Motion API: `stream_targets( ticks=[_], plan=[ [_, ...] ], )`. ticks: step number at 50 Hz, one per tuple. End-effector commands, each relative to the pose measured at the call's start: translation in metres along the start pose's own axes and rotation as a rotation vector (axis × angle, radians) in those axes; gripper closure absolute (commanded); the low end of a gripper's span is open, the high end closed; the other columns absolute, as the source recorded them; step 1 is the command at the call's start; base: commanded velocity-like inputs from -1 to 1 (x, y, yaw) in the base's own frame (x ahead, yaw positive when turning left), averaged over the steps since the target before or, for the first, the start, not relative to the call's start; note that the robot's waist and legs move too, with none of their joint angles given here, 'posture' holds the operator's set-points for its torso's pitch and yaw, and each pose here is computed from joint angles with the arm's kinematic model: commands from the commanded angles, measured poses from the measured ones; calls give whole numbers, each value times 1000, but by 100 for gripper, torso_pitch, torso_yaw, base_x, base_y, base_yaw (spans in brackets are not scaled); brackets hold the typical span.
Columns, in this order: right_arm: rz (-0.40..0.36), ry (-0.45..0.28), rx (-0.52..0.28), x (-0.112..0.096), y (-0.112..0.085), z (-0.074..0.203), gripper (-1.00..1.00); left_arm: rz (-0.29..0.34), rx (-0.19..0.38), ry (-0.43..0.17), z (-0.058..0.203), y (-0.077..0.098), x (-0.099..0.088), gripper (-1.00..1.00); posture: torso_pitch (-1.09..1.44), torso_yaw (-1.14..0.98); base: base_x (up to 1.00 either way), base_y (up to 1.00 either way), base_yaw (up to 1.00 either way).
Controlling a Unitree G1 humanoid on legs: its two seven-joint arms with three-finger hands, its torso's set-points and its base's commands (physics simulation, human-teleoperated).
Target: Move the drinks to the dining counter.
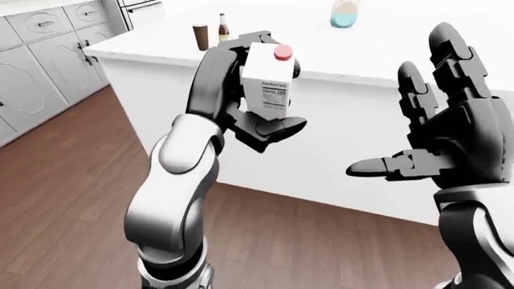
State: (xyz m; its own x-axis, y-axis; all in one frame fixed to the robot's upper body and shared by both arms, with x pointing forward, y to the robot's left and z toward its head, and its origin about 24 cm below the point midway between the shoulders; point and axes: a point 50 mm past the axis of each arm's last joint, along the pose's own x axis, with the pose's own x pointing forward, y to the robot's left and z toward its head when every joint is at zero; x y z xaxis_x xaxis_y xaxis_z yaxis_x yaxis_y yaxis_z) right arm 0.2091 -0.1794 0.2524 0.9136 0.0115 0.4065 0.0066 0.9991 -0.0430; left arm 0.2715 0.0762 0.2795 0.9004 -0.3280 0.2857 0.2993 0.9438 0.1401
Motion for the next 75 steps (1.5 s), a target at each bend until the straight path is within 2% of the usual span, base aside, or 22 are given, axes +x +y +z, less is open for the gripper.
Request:
stream_targets(
  ticks=[1,28,44,62,75],
  plan=[
    [13,-48,-4,0,2,8,-100,22,7,-54,11,3,-1,100,0,0,83,0,0],
    [11,-52,0,-1,3,11,-100,21,10,-64,16,3,-2,100,0,0,82,0,0],
    [7,-55,-1,0,3,14,-100,19,12,-66,18,3,-4,100,0,0,30,0,0],
    [5,-65,-16,-1,1,15,-100,12,16,-65,18,1,-5,100,0,0,-48,9,0],
    [6,-64,-21,-1,0,16,-100,-29,4,-50,12,-10,-9,100,0,0,-1,0,0]
  ],
)
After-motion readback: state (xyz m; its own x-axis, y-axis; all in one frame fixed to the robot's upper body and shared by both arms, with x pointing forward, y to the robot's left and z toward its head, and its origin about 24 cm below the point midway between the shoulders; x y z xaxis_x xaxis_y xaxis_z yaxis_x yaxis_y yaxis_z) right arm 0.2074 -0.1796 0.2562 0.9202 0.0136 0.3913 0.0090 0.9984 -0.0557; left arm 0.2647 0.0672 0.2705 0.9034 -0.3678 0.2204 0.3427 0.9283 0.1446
